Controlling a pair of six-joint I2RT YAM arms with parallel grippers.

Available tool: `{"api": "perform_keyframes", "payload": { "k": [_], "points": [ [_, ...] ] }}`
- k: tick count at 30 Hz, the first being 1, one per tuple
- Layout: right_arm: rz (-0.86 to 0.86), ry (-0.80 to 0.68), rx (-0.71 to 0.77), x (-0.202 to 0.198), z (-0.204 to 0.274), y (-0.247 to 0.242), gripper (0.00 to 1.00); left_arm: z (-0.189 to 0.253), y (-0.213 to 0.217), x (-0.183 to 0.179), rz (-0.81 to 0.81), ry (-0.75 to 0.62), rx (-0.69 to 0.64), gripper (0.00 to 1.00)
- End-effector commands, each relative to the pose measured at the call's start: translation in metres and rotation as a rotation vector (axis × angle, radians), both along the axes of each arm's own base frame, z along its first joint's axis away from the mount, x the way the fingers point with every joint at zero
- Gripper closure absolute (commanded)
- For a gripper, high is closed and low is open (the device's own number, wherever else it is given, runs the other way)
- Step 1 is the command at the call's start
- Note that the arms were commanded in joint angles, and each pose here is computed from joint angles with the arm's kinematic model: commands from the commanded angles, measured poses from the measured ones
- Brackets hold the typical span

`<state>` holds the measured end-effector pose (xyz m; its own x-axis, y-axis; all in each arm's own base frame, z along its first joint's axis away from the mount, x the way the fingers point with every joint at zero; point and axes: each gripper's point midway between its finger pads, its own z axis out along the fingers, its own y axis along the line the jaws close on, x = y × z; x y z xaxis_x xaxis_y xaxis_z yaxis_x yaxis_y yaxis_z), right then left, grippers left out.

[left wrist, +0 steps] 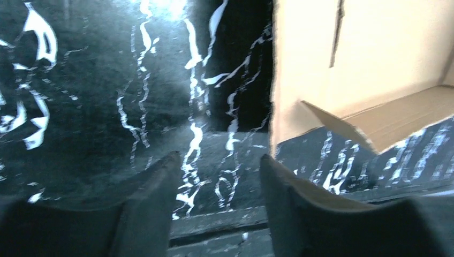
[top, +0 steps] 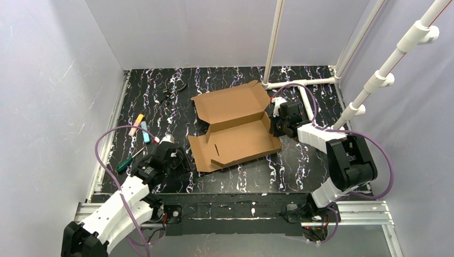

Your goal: Fold the paper box

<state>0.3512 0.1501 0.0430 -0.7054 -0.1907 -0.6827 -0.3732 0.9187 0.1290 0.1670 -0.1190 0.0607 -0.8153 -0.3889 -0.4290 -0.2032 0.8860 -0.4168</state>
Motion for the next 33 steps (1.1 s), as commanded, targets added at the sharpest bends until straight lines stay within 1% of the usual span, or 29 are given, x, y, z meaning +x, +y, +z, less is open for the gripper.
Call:
{"api": "perform_keyframes", "payload": {
  "k": [1,3,4,6,7,10,11,12,13,14,20,25,30,33],
  "points": [
    [0.003,-0.055,0.044,0.008,0.015,0.005,0.99,0.026,-0.019,0.022,0.001,-0.164,-0.143,0.38],
    [0.007,-0.051,0.047,0.008,0.014,0.006,0.99,0.030,-0.016,0.026,0.028,-0.201,-0.157,0.31],
    [0.010,-0.049,0.049,0.008,0.013,0.007,0.99,0.028,-0.017,0.027,0.029,-0.204,-0.165,0.30],
    [0.017,-0.040,0.054,0.007,0.012,0.009,0.99,0.019,-0.024,0.030,0.018,-0.185,-0.201,0.31],
    [0.020,-0.040,0.056,0.007,0.012,0.009,0.99,0.014,-0.028,0.032,0.015,-0.161,-0.221,0.34],
    [0.019,-0.045,0.058,0.006,0.014,0.009,0.99,0.003,-0.039,0.044,0.011,-0.111,-0.285,0.51],
    [0.018,-0.047,0.056,0.006,0.014,0.008,0.99,0.006,-0.044,0.051,-0.001,-0.123,-0.311,0.60],
    [0.018,-0.050,0.057,0.006,0.015,0.009,0.99,0.006,-0.048,0.055,-0.008,-0.120,-0.323,0.75],
    [0.018,-0.050,0.058,0.006,0.015,0.009,0.99,0.008,-0.050,0.058,-0.017,-0.117,-0.323,0.92],
    [0.019,-0.048,0.058,0.006,0.014,0.009,0.99,0.013,-0.053,0.061,-0.033,-0.120,-0.329,1.00],
    [0.019,-0.048,0.064,0.007,0.014,0.010,0.99,0.053,-0.064,0.069,-0.111,-0.187,-0.351,1.00],
    [0.023,-0.043,0.066,0.006,0.012,0.011,0.99,0.063,-0.092,0.069,-0.220,-0.133,-0.420,1.00],
    [0.024,-0.041,0.066,0.005,0.011,0.011,0.99,0.073,-0.113,0.075,-0.280,-0.129,-0.423,1.00],
    [0.025,-0.036,0.066,0.005,0.010,0.011,0.99,0.072,-0.122,0.079,-0.309,-0.109,-0.420,1.00]
  ]
}}
